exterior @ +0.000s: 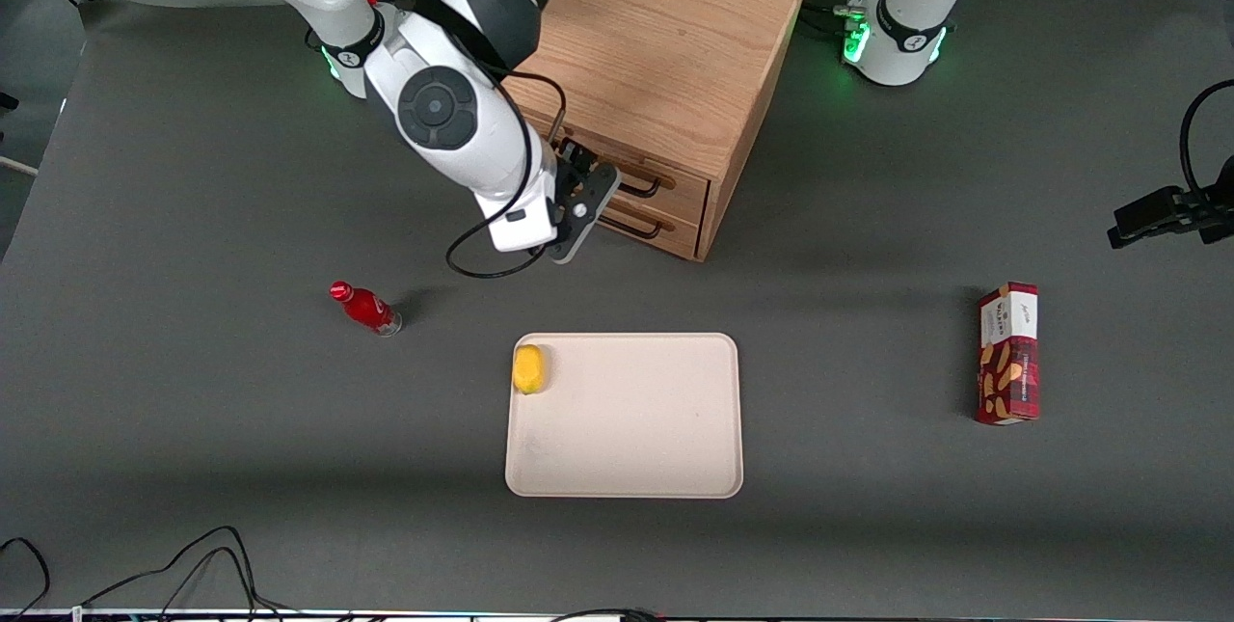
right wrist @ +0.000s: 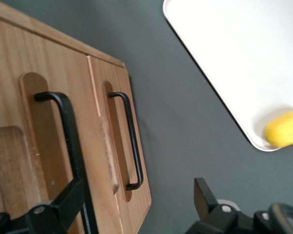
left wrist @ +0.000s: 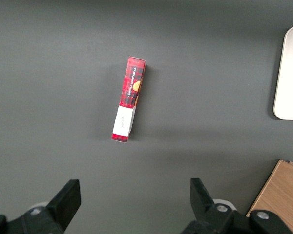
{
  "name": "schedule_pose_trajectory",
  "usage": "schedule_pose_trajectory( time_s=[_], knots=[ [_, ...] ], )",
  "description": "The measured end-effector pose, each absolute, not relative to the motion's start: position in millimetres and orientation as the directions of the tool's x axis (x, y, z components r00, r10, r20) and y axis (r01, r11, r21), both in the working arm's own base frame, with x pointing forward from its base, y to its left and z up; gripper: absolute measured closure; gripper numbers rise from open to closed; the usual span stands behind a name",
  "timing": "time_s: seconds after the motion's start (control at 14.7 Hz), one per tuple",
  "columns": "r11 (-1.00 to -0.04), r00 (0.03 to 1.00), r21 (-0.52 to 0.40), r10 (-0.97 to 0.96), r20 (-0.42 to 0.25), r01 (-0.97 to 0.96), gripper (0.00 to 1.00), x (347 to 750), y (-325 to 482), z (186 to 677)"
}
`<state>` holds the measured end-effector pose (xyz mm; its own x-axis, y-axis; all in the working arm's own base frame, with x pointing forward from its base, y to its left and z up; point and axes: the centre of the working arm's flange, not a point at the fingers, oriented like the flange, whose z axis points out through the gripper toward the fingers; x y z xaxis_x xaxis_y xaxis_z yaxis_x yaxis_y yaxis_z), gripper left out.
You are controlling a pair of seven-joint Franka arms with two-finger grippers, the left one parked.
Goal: Open upper drawer
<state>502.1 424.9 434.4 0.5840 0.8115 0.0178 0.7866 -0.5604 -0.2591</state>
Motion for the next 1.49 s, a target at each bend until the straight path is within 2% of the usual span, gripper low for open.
schedule_pose_trajectory(
  time_s=[0.34,1.49],
  knots=[
    [-0.546,0.562,-0.264,0.827,-0.018,0.795,0.00,490.8,430.6,427.4],
    [-0.515,0.529,-0.280,0.848,-0.032,0.810,0.00,482.4,436.8,417.3]
  ],
)
